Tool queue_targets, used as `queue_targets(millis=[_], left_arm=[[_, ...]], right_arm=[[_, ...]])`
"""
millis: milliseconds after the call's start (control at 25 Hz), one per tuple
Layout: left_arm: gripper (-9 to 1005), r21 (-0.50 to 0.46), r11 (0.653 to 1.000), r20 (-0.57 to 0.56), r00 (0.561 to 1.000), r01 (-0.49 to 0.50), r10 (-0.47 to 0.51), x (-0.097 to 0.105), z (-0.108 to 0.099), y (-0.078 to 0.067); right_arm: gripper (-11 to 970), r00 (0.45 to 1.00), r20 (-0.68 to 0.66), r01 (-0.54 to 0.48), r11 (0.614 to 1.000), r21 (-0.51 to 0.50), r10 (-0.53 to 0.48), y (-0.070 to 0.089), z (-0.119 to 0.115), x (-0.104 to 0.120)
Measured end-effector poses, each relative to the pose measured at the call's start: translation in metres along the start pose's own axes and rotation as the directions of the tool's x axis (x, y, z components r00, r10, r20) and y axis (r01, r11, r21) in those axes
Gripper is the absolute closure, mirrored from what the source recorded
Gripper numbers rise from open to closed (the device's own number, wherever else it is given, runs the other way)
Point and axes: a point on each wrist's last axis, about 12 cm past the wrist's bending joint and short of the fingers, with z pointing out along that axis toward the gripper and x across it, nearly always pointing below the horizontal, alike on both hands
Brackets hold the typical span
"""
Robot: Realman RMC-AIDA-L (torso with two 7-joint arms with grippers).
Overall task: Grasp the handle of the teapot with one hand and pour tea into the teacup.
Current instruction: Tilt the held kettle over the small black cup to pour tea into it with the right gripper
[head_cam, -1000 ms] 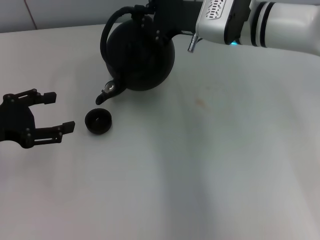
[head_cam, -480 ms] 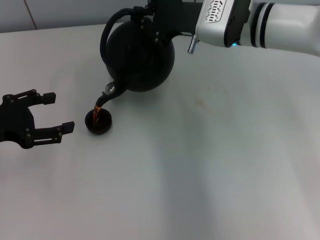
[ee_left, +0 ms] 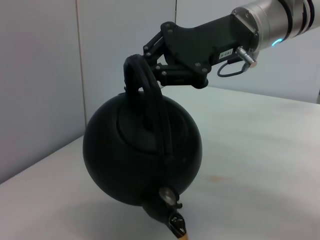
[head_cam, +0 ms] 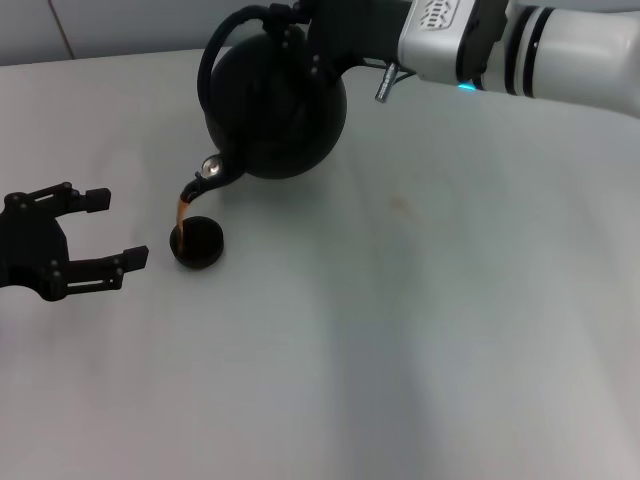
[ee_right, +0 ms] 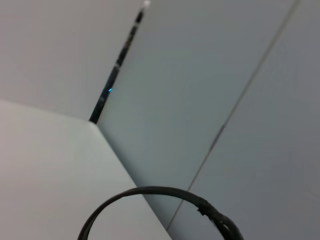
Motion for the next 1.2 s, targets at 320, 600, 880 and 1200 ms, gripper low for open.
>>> queue_targets(millis=[320, 600, 880, 1200], left_arm=[[133, -0.002, 1.000, 0.000, 1.000, 0.004, -0.004, 0.001, -0.001, -0.001], [133, 0.002, 1.000, 0.000, 1.000, -0.004, 0.004, -0.001, 0.001, 0.000], [133, 0.004, 1.000, 0.000, 1.000, -0.006, 0.006, -0.002, 0.002, 0.000], [132, 0.005, 1.000, 0.004, 1.000, -0.006, 0.006, -0.002, 0.003, 0.000]], right_arm=[[878, 0.990, -0.009, -0.140, 0.989, 0.036, 0.140, 0.008, -0.009, 0.022], [878, 0.963, 0.055, -0.268, 0.958, 0.101, 0.263, 0.009, -0.025, 0.032], [877, 0.920, 0.111, -0.391, 0.897, 0.205, 0.376, -0.002, -0.044, 0.045], [866, 0.870, 0.127, -0.493, 0.839, 0.231, 0.477, -0.004, -0.052, 0.055]])
